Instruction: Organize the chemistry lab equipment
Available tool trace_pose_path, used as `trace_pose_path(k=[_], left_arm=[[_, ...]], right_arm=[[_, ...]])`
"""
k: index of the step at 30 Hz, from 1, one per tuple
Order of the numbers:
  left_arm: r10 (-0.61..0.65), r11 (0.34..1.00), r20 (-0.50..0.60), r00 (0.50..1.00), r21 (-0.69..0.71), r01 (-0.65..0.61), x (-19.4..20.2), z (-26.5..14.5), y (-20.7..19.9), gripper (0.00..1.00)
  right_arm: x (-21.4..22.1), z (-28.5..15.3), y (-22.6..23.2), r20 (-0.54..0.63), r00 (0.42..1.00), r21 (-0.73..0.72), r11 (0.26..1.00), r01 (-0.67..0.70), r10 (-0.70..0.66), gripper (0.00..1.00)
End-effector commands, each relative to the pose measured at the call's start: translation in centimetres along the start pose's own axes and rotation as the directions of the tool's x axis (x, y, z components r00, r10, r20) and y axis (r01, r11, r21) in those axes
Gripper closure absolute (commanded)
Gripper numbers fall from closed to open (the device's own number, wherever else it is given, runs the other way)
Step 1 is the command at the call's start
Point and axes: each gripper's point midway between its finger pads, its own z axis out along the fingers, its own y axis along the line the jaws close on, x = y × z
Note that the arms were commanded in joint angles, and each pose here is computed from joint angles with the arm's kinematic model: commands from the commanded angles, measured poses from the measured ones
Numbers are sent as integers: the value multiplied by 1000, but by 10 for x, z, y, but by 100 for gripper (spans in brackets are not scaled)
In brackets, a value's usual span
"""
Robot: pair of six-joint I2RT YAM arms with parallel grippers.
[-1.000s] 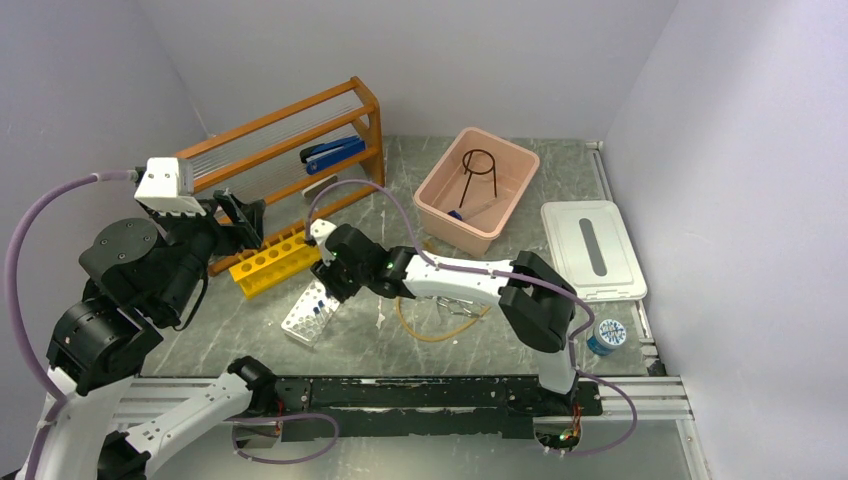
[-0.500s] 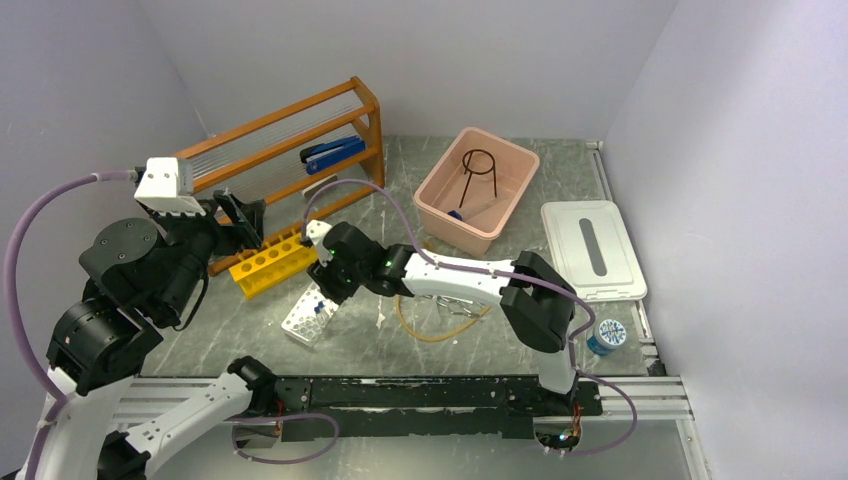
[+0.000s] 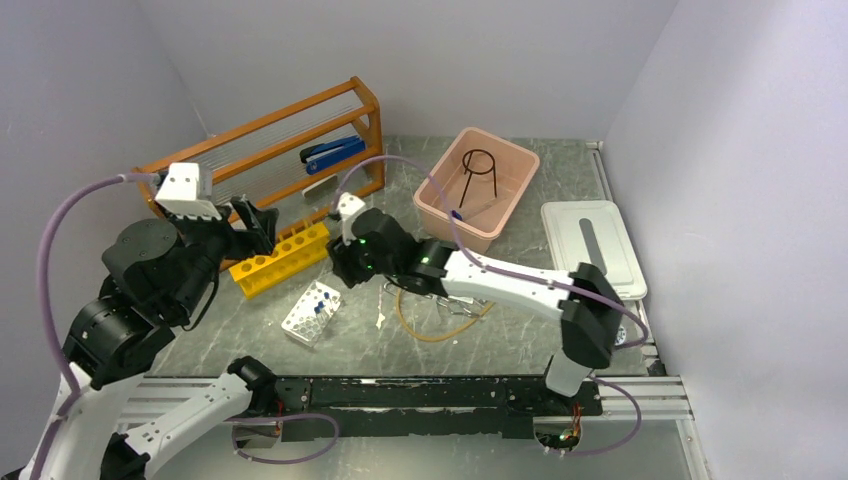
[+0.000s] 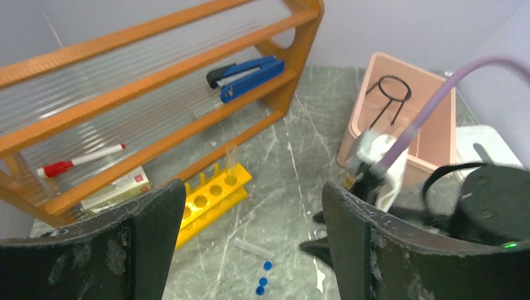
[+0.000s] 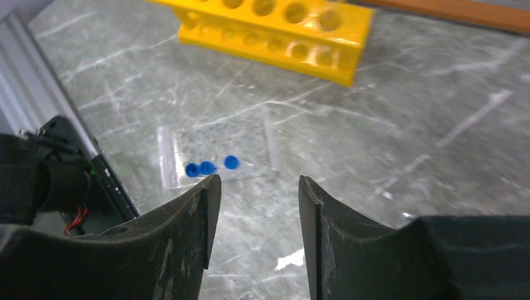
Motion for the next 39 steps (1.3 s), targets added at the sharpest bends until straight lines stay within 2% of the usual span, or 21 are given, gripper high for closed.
trace_pose_path(k=[1, 6, 9, 11, 15, 21, 25, 29, 31, 39], left_arm=[[-11, 996, -28, 1000, 85, 13, 18, 7, -16, 16], [-7, 984, -96, 995, 178, 24, 58, 26, -37, 11], [-16, 970, -138, 990, 239, 49, 85, 38, -52, 4], [-28, 952, -174, 984, 296, 79, 104, 44, -65, 3], [-40, 929, -243, 969, 349, 126, 137, 60, -83, 4], [-9, 935, -291, 957, 335, 111, 158, 75, -85, 10], [10, 952, -272, 962, 297, 75, 163, 81, -76, 11], [17, 957, -260, 966, 284, 59, 170, 83, -70, 13], [18, 956, -262, 965, 286, 60, 172, 81, -69, 14], [36, 963, -271, 962, 265, 39, 177, 80, -62, 14]], right_arm=[[11, -29, -59, 35, 992, 243, 962, -124, 119, 48], [68, -71, -137, 22, 955, 515, 815, -265, 297, 46], [103, -87, -170, 30, 909, 591, 726, -351, 415, 45], [119, -90, -180, 22, 888, 604, 702, -378, 459, 45], [137, -82, -174, -25, 873, 567, 726, -389, 487, 45], [131, -69, -155, -97, 902, 479, 814, -329, 421, 45], [135, -62, -157, -133, 902, 531, 798, -284, 410, 48], [154, -66, -176, -169, 897, 648, 732, -212, 410, 62], [165, -71, -184, -203, 896, 678, 717, -162, 394, 64], [188, -77, -187, -322, 888, 626, 778, -61, 329, 61]])
